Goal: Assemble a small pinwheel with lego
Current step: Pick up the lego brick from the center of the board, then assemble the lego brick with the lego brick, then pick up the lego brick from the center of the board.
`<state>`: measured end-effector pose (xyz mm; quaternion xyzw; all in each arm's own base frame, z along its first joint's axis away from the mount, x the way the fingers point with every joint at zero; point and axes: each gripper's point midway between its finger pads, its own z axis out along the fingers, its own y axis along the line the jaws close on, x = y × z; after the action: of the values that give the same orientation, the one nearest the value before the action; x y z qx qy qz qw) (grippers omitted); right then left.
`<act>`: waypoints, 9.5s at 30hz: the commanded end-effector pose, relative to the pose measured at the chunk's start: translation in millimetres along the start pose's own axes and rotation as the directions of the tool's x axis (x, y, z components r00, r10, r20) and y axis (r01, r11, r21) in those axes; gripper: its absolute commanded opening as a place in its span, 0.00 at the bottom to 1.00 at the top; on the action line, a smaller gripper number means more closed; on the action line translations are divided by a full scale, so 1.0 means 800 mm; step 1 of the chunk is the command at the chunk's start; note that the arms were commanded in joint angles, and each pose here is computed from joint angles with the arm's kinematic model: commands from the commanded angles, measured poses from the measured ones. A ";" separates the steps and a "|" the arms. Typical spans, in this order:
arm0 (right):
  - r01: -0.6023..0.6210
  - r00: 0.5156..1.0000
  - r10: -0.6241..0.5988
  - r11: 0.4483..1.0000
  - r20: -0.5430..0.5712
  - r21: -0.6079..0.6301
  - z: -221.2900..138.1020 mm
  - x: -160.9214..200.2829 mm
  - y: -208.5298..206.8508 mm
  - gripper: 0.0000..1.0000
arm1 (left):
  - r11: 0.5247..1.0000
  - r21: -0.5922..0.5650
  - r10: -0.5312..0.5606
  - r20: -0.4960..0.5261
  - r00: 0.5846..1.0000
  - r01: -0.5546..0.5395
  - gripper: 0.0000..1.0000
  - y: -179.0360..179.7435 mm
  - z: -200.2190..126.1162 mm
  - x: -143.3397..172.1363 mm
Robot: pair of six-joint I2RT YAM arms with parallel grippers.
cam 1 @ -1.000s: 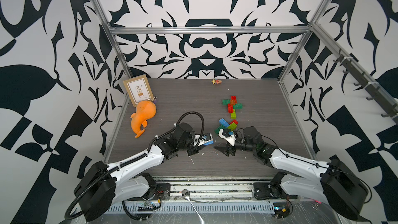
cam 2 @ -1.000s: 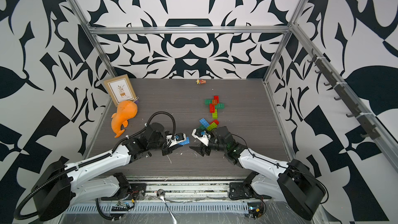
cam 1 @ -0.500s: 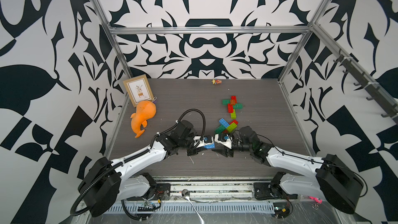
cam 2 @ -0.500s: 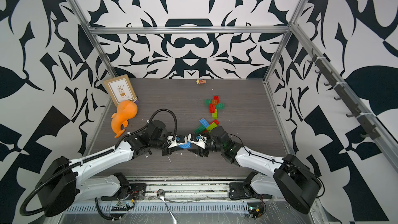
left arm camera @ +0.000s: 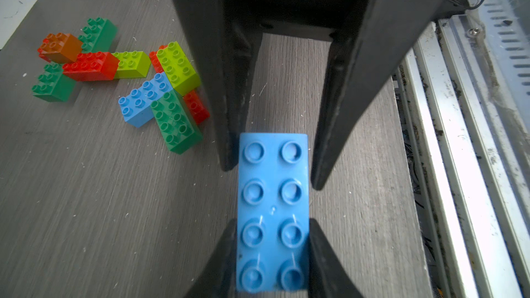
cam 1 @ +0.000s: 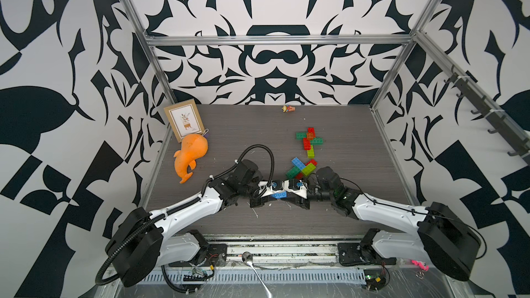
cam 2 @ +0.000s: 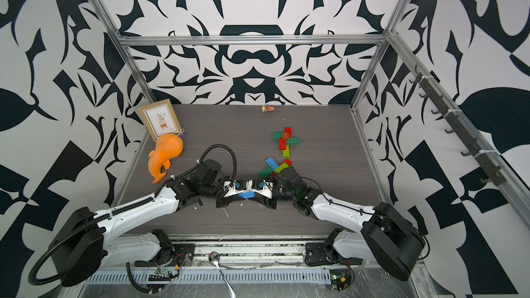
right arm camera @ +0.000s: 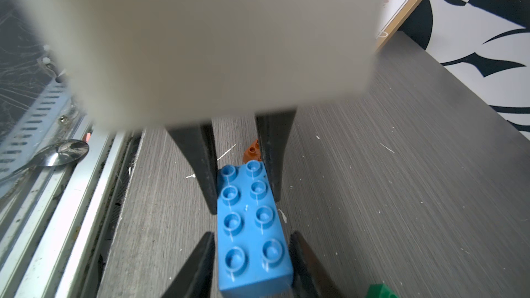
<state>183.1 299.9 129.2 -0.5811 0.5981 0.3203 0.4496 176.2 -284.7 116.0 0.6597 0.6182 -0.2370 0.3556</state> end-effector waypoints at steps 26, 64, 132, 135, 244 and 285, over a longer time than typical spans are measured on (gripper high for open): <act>-0.296 0.948 0.210 0.855 0.237 0.426 -0.074 0.001 -0.059 0.00 | 0.878 -0.250 -0.295 0.387 0.874 0.407 1.00 0.074 -0.080 -0.067; -0.457 0.882 0.420 0.642 0.216 0.615 -0.076 0.108 -0.115 0.00 | 0.663 -0.160 -0.659 0.339 0.671 0.732 1.00 0.115 -0.046 -0.042; -0.436 0.863 0.496 0.642 0.092 0.630 -0.037 0.146 -0.131 0.00 | 0.624 -0.204 -0.781 -0.196 0.593 0.754 0.06 0.147 0.172 -0.015; -0.438 0.862 0.498 0.645 0.089 0.626 -0.034 0.146 -0.132 0.00 | 0.620 -0.227 -0.784 -0.207 0.585 0.751 0.06 0.148 0.175 -0.005; -0.773 0.528 0.817 0.349 0.233 0.529 -0.099 0.034 -0.150 0.94 | 0.454 -0.599 -0.887 -0.237 0.396 0.659 0.69 0.004 0.035 0.121; -0.778 0.489 0.856 0.341 0.167 0.528 -0.084 0.050 -0.145 0.92 | 0.328 -0.691 -0.939 -0.163 0.303 0.644 0.51 0.009 0.047 0.116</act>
<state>281.4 203.4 119.1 -0.0676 0.9086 0.2668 0.3141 197.7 -253.5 17.9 0.1693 0.9748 -0.0283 0.1426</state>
